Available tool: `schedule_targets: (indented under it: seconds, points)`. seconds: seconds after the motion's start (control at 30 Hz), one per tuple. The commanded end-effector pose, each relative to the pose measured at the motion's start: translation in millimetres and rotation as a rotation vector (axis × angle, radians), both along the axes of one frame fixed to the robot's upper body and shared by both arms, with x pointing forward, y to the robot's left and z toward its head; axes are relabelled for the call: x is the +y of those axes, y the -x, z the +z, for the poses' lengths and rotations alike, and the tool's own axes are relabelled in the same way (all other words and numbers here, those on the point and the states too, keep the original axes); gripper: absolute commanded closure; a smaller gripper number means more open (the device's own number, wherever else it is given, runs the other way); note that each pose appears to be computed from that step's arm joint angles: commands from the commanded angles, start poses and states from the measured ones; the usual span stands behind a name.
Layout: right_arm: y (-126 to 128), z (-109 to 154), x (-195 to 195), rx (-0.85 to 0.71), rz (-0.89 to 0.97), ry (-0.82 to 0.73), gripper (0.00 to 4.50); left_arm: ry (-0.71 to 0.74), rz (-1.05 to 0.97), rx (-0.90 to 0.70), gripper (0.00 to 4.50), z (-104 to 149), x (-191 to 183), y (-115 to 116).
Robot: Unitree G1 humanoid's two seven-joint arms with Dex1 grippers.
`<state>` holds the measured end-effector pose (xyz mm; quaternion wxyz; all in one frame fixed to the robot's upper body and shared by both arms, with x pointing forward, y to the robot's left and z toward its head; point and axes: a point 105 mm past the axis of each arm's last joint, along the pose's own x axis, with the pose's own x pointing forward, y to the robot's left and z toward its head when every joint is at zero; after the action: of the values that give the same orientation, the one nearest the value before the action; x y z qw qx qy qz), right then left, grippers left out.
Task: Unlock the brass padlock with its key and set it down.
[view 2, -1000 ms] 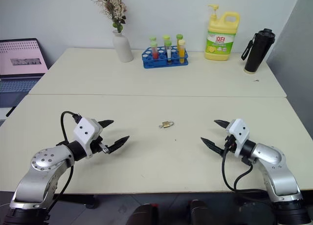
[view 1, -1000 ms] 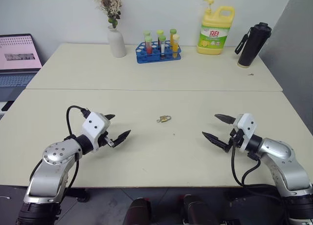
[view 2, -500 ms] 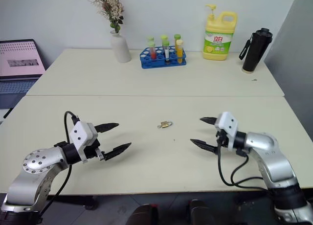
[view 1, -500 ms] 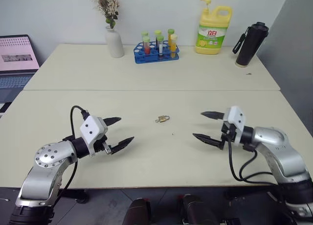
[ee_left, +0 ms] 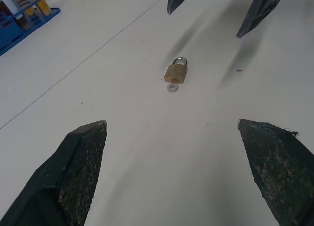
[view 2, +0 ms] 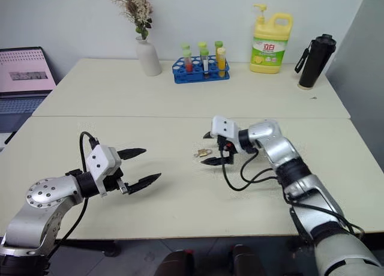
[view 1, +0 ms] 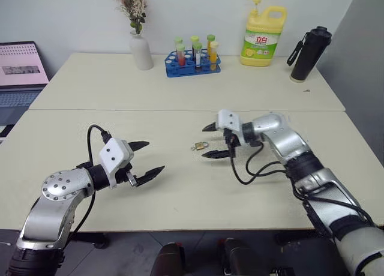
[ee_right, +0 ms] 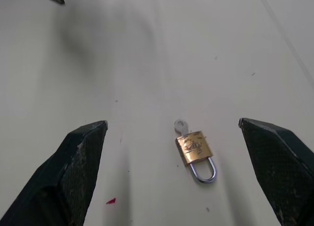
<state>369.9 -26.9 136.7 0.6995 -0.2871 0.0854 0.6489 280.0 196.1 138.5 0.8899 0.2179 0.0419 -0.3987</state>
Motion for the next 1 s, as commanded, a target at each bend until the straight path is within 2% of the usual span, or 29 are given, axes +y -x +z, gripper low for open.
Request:
schedule_targets:
  seconds: [0.03, 0.43, 0.53, 0.8, 0.83, 0.93, 1.0]
  points:
    - [-13.1, -3.8, 6.1, -0.030, 0.008, 0.081, 0.00, -0.029, -0.019, -0.046, 0.02, 8.9, -3.7, 0.8]
    - [-35.4, -22.1, 12.3, -0.019, -0.134, 0.179, 0.00, -0.042, -0.003, -0.050, 0.02, 5.3, -5.9, 5.8]
    - [-35.0, -32.0, 7.5, 0.000, -0.153, 0.218, 0.61, -0.043, -0.003, -0.053, 0.00, 5.0, -7.8, 5.8]
    - [-33.3, -34.8, 9.9, 0.008, -0.150, 0.207, 3.40, -0.043, -0.001, -0.053, 0.00, 3.9, -8.1, 4.4]
    - [-33.3, -36.0, 10.4, -0.004, -0.147, 0.213, 3.59, -0.043, -0.004, -0.053, 0.00, 3.8, -8.9, 3.9]
    - [-33.9, -34.8, 11.0, -0.034, -0.139, 0.209, 3.59, -0.043, -0.010, -0.051, 0.00, 3.4, -10.9, 3.0]
    - [-35.4, -23.9, 9.0, -0.076, -0.117, 0.171, 3.59, -0.041, -0.017, -0.050, 0.00, 3.0, -12.7, 2.5]
